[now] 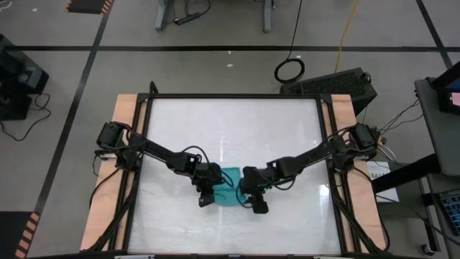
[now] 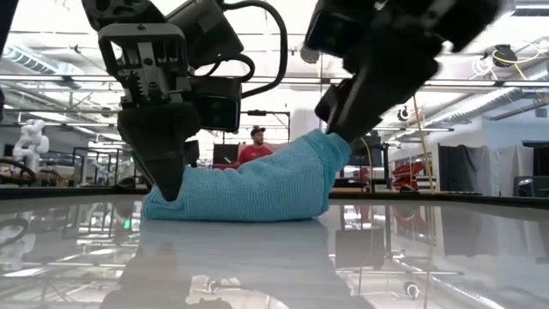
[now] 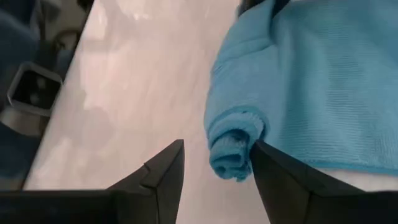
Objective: Roll towel
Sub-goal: Roll the blue microfiber towel
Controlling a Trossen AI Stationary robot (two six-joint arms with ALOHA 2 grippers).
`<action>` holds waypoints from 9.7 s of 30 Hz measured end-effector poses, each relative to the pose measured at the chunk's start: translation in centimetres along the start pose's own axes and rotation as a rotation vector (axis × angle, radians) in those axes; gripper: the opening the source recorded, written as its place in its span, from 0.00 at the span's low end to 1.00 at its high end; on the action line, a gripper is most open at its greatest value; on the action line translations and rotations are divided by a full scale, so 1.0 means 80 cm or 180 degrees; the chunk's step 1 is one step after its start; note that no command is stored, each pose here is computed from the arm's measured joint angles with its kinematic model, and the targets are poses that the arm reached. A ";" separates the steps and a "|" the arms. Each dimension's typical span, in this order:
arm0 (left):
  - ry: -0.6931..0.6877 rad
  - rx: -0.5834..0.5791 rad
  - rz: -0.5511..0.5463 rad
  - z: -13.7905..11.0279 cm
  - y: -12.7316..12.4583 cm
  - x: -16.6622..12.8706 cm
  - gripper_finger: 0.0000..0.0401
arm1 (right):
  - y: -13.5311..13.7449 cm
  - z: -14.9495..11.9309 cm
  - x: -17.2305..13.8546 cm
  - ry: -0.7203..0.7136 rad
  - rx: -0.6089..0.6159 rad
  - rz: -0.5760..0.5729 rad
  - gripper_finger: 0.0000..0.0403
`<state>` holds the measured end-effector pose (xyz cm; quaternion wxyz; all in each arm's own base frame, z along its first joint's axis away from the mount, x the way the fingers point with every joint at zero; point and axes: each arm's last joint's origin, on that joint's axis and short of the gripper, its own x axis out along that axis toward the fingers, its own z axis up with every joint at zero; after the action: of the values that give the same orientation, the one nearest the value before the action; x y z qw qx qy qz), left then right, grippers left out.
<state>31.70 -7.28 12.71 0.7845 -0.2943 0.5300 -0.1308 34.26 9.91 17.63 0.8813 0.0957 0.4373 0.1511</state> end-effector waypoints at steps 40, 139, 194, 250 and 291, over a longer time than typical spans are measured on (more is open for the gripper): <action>0.0119 0.0103 -0.0288 -0.001 0.002 -0.001 0.06 | 0.046 -0.012 0.034 -0.0296 -0.1691 -0.0701 0.47; -0.0722 0.3304 0.1592 -0.047 -0.088 0.009 0.52 | -0.064 -0.032 0.045 0.0602 0.2127 0.0552 0.08; -0.0449 0.0981 -0.0307 0.022 0.006 0.000 0.05 | 0.060 -0.021 -0.046 -0.0111 -0.0487 -0.0380 0.54; -0.0765 0.0912 -0.0084 0.043 0.010 -0.049 0.43 | 0.006 -0.060 0.041 0.0288 0.0668 -0.0350 0.08; -0.0543 0.1695 0.0530 0.017 -0.005 -0.002 0.43 | -0.038 -0.042 0.019 0.0467 0.1314 0.0432 0.19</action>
<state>32.90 -7.03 13.44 0.8839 -0.0434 0.4314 -0.1753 33.00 7.71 13.59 0.7967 0.2920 0.5145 0.1240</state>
